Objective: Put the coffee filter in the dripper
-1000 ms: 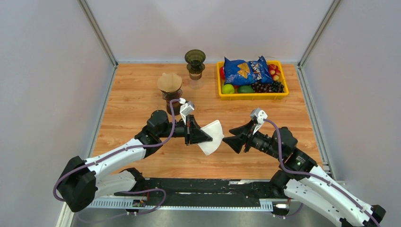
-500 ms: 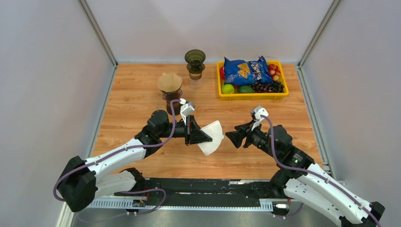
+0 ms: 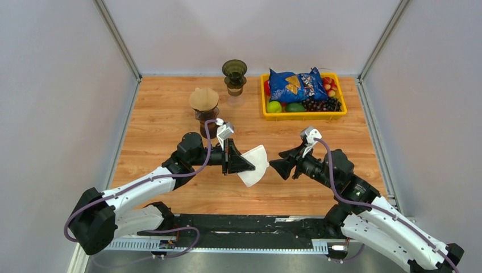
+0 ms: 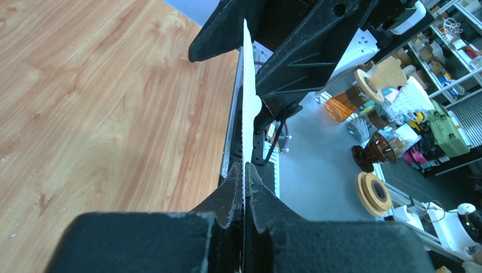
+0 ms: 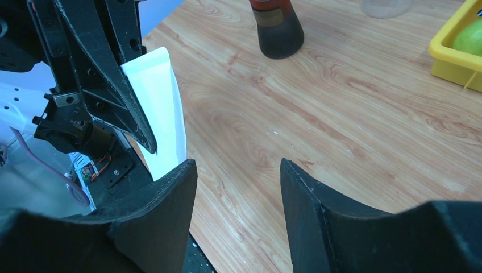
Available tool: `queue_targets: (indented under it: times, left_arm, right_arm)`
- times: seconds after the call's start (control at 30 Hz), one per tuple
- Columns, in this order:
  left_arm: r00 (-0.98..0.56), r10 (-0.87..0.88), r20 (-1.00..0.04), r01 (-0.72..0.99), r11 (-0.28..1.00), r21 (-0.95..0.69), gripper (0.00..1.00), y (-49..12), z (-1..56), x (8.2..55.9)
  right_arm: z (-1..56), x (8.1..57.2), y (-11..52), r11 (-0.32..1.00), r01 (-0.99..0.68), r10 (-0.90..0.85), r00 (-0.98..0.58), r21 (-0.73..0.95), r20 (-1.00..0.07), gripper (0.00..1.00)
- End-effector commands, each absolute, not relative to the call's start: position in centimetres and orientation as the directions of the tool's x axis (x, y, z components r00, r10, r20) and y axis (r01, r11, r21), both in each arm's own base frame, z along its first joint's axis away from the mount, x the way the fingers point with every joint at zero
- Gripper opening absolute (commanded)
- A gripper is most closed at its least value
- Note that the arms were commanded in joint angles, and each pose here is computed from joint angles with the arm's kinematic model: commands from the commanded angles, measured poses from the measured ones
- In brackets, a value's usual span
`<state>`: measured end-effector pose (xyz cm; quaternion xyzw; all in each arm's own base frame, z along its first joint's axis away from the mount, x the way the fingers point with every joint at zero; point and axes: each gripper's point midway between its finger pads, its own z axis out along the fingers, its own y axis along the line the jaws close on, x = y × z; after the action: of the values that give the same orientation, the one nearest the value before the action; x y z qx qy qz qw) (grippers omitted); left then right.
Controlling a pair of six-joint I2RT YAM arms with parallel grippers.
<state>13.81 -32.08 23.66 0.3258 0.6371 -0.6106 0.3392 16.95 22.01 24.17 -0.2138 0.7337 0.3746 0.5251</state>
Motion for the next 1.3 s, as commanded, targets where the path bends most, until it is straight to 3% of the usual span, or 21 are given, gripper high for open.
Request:
queue_targets:
  times: [0.0,1.0,1.27]
  left_arm:
    - [-0.505,-0.027,-0.863,0.863,0.014,-0.506,0.00,-32.4,25.7,14.0]
    - [-0.491,0.045,-0.870,0.857,-0.154,-0.492,0.00,-32.5,25.6,11.2]
    - [-0.483,0.040,-0.875,0.871,-0.081,-0.484,0.00,-32.6,25.1,12.3]
  right_arm:
    - [26.6,16.4,22.8,0.571,-0.750,0.118,-0.328,0.334,-0.937,0.58]
    - [26.2,16.2,26.4,0.443,-0.818,0.100,-0.361,0.367,-0.927,0.59]
    - [26.8,14.9,25.8,0.407,-0.840,0.115,-0.342,0.358,-0.933,0.71]
